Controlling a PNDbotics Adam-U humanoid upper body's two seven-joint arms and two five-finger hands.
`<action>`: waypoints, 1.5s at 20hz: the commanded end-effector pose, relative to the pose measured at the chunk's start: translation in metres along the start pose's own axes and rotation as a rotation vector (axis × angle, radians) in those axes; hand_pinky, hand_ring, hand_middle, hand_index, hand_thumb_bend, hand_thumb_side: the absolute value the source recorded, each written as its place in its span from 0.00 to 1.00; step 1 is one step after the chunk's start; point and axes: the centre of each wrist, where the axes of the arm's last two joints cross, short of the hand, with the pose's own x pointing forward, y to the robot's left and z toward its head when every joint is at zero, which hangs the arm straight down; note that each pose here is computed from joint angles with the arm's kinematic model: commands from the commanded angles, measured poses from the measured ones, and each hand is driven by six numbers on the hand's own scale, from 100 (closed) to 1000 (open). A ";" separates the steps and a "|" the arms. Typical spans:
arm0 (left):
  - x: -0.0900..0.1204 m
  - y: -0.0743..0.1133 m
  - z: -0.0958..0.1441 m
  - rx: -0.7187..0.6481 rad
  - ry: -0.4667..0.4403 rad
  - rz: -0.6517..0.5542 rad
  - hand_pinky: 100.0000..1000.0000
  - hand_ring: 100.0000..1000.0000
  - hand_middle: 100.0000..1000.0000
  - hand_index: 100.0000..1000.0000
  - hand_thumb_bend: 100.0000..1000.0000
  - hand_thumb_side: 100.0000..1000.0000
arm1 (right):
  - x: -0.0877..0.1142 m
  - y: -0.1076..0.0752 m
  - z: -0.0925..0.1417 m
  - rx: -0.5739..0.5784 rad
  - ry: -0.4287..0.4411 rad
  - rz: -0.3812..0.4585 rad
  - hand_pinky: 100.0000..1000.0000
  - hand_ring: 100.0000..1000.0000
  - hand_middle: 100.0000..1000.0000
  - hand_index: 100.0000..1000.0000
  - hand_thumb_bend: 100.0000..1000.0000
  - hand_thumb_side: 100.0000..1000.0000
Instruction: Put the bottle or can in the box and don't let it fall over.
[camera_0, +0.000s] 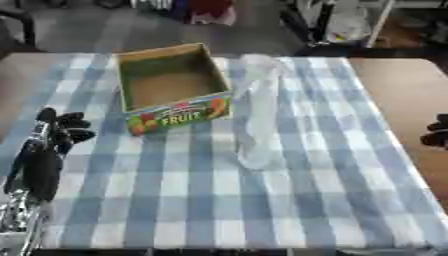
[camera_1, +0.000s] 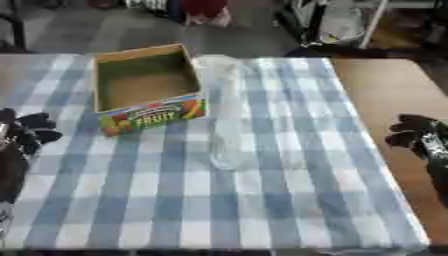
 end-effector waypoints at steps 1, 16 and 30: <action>0.006 0.001 -0.004 -0.013 -0.022 -0.009 0.76 0.58 0.56 0.72 0.10 1.00 | 0.007 -0.004 -0.006 0.014 -0.026 0.019 0.68 0.59 0.59 0.74 0.00 0.69; 0.005 0.000 -0.003 -0.045 -0.010 -0.021 0.76 0.58 0.56 0.72 0.10 1.00 | 0.107 -0.051 -0.123 0.177 -0.457 0.330 0.75 0.64 0.66 0.79 0.00 0.42; 0.001 -0.002 -0.001 -0.075 0.009 -0.026 0.77 0.58 0.56 0.72 0.10 1.00 | 0.142 -0.009 -0.235 0.793 -0.675 0.483 0.85 0.81 0.83 0.93 0.00 0.56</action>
